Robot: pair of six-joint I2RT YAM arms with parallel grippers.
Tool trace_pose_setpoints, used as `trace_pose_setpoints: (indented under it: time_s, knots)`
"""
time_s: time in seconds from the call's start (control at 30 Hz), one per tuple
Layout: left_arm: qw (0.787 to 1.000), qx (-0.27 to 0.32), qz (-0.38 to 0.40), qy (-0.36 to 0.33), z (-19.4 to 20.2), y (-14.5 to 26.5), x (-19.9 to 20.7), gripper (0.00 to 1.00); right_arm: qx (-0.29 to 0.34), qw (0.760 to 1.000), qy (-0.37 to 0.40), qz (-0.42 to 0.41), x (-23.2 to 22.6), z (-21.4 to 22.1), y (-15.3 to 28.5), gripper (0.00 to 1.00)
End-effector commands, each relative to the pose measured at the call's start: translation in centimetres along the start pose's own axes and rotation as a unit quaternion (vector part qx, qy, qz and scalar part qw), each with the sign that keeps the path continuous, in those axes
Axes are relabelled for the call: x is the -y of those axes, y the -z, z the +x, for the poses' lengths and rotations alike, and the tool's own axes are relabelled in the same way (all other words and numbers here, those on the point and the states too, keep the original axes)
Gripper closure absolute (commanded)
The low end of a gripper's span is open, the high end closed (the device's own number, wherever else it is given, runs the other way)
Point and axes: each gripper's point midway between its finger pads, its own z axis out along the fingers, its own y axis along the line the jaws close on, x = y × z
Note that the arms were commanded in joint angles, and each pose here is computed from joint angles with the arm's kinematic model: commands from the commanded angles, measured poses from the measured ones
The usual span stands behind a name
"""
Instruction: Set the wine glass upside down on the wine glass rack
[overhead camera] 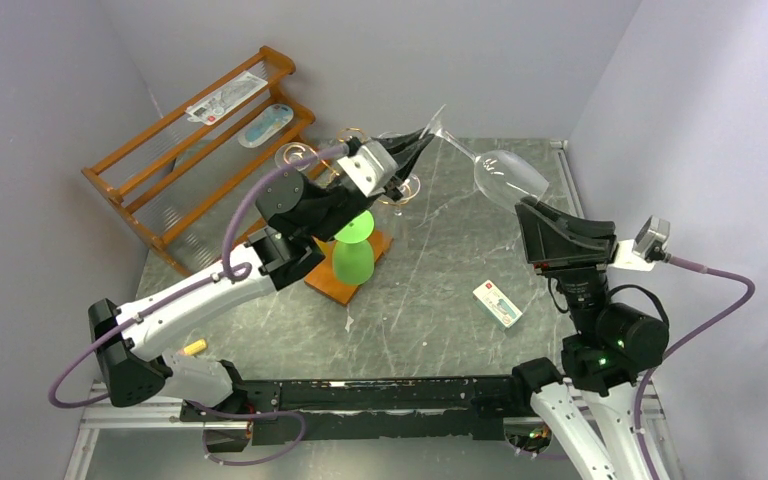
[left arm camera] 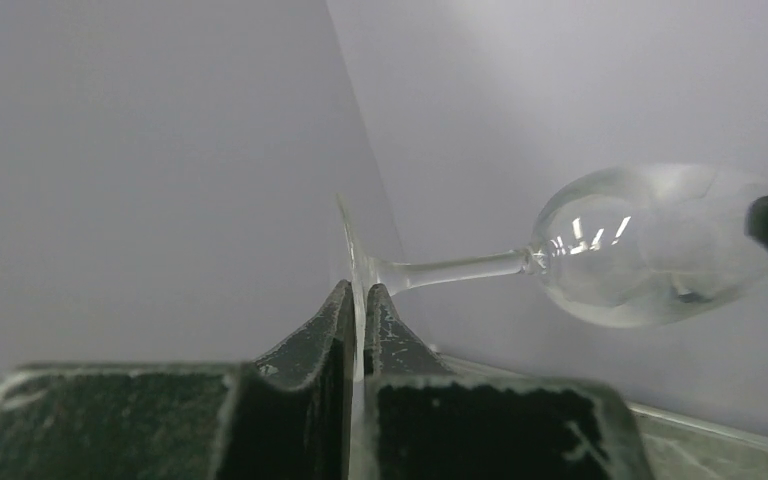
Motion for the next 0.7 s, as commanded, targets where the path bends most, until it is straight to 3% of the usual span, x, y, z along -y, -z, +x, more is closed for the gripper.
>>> trace_pose_setpoints:
  time_s: [0.0, 0.1, 0.23, 0.57, 0.67]
  knots:
    - [0.990, 0.048, -0.014, -0.133, -2.1, -0.1, -0.3, 0.95, -0.012, 0.999, -0.005, 0.048, 1.1, 0.1, 1.1, 0.60]
    - [0.981, 0.053, -0.014, -0.186, -2.4, -0.6, 0.0, 0.95, -0.022, 0.997, -0.003, 0.075, 1.8, 0.5, 2.1, 0.46]
    - [0.968, 0.063, -0.018, -0.242, -2.7, -0.9, 0.0, 0.95, -0.043, 0.991, 0.006, 0.123, 3.2, 0.9, 3.1, 0.35]
    - [0.940, 0.035, -0.045, -0.336, -1.8, -1.1, -1.3, 0.95, -0.045, 0.966, 0.009, 0.255, 6.7, 0.0, 5.1, 0.26]
    - [0.930, 0.027, -0.044, -0.363, -1.3, -1.4, -1.4, 0.95, -0.007, 0.939, -0.037, 0.341, 9.0, -1.0, 5.7, 0.23]
